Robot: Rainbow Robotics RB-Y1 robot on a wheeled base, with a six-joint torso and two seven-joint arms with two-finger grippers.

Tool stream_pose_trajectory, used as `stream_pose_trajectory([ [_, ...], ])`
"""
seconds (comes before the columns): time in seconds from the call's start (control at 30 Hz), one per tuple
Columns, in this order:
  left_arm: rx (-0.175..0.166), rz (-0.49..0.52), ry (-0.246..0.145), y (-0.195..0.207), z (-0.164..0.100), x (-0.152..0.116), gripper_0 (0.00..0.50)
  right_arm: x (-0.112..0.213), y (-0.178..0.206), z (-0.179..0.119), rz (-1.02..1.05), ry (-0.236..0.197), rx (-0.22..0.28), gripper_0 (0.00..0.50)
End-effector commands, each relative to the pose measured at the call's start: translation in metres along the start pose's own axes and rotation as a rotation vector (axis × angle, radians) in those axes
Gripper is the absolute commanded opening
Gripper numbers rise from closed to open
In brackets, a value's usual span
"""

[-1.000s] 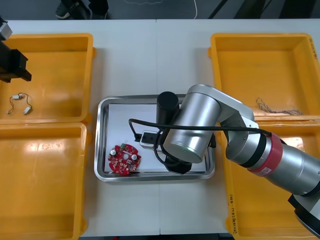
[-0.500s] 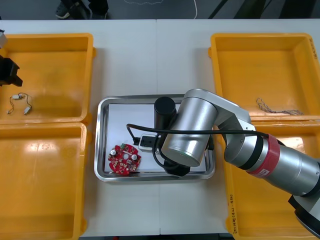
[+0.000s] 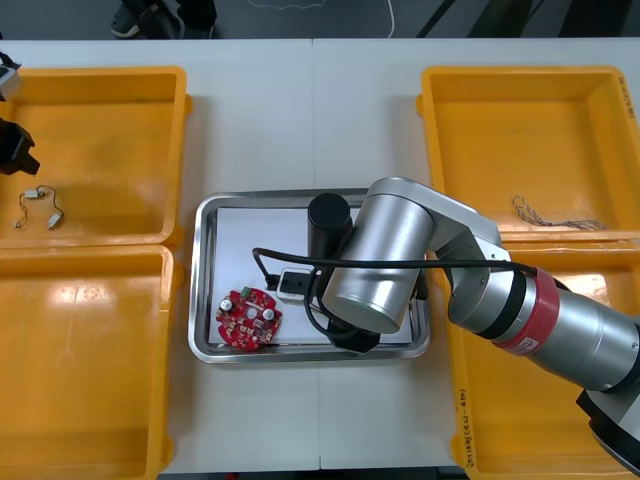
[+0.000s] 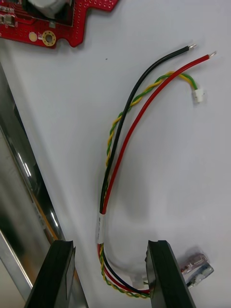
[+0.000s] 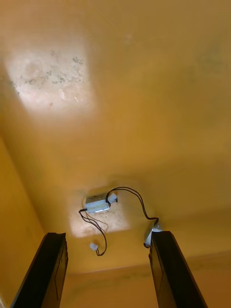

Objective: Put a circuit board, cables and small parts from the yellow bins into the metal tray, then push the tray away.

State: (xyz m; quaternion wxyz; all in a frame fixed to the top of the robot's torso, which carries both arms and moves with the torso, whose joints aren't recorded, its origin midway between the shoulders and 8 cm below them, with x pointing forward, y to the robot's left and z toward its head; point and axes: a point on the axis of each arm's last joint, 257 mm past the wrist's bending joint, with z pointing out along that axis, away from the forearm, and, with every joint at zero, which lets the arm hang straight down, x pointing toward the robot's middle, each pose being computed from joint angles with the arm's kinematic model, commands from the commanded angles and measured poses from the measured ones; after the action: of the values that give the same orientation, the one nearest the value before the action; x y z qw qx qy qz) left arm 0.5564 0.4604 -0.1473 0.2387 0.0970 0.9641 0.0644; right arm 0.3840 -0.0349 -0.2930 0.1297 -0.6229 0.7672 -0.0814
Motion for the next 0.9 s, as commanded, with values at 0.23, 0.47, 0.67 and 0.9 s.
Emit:
stream_pose_trajectory([
  [0.23, -0.08, 0.18, -0.01, 0.04, 0.003, 0.016, 0.5, -0.011, -0.026, -0.046, 0.014, -0.076, 0.011, 0.474],
  [0.47, -0.062, 0.189, -0.001, 0.037, 0.017, 0.031, 0.5, 0.004, -0.044, -0.074, 0.077, -0.089, -0.02, 0.475],
  [0.67, -0.056, 0.187, -0.008, 0.038, 0.027, 0.04, 0.5, 0.022, -0.06, -0.097, 0.095, -0.068, -0.021, 0.477],
  [0.9, -0.037, 0.192, -0.032, 0.027, 0.037, 0.038, 0.5, 0.046, -0.092, -0.135, 0.13, -0.073, 0.0, 0.475],
])
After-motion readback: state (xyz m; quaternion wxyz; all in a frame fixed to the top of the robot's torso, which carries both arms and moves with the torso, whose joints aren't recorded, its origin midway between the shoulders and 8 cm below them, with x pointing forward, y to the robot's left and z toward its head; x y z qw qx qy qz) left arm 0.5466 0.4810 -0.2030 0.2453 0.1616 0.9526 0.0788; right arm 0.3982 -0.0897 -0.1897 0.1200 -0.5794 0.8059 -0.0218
